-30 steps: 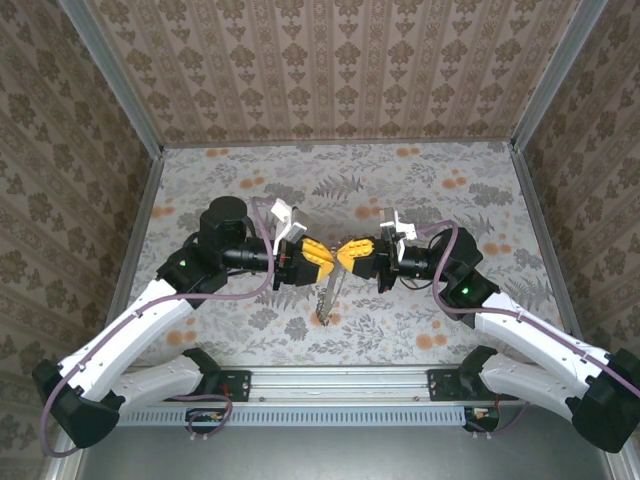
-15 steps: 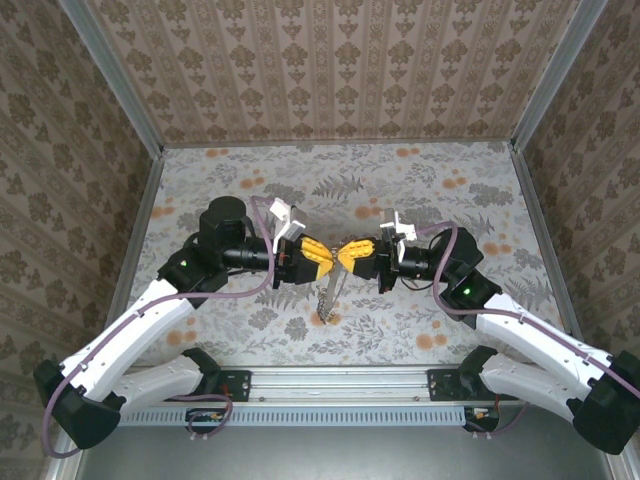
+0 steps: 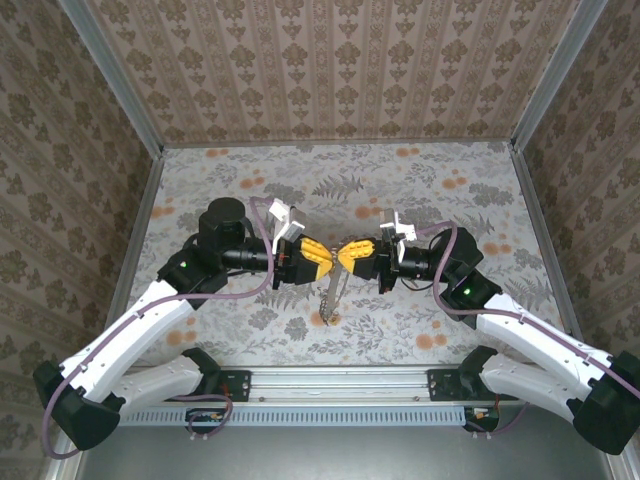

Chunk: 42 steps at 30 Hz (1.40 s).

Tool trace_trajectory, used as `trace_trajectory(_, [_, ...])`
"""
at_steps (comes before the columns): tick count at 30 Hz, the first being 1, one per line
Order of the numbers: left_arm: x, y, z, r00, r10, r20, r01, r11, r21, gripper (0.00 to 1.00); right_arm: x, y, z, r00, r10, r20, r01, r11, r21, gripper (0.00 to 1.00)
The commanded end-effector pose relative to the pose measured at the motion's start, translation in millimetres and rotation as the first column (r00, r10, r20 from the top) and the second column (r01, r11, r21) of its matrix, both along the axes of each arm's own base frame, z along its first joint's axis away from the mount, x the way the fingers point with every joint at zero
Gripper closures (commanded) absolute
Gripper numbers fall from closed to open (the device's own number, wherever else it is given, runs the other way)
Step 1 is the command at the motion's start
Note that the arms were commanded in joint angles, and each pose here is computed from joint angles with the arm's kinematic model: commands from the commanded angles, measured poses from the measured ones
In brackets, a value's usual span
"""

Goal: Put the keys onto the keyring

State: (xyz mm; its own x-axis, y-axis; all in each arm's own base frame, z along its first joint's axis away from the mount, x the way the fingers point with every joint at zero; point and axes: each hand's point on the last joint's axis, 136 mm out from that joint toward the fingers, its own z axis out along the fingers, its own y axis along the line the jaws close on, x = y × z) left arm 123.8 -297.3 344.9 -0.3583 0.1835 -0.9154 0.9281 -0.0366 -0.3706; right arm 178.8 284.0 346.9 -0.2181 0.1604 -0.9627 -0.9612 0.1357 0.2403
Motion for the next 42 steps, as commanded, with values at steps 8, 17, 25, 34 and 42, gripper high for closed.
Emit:
trace_trajectory(8, [3,3,1,1.000,0.024,0.012,-0.024,1.000,-0.012,0.74,-14,-6,38,0.993,0.013,0.118,-0.021,0.997,0.069,1.00])
trace_trajectory(17, [4,3,3,1.000,0.020,0.017,-0.020,1.000,-0.016,0.74,-15,-6,37,0.993,0.017,0.114,-0.025,0.997,0.070,1.00])
trace_trajectory(25, [5,-1,5,1.000,0.010,0.018,-0.010,1.000,-0.016,0.74,-14,-4,36,0.994,0.024,0.110,-0.032,0.997,0.073,1.00])
trace_trajectory(34, [4,-4,9,1.000,-0.009,0.027,0.009,1.000,-0.025,0.74,-11,-1,35,0.994,0.027,0.101,-0.035,0.997,0.074,1.00])
trace_trajectory(42, [2,-3,15,0.999,-0.012,0.043,0.014,0.999,-0.040,0.77,-6,2,31,0.996,0.026,0.086,-0.032,0.997,0.068,1.00])
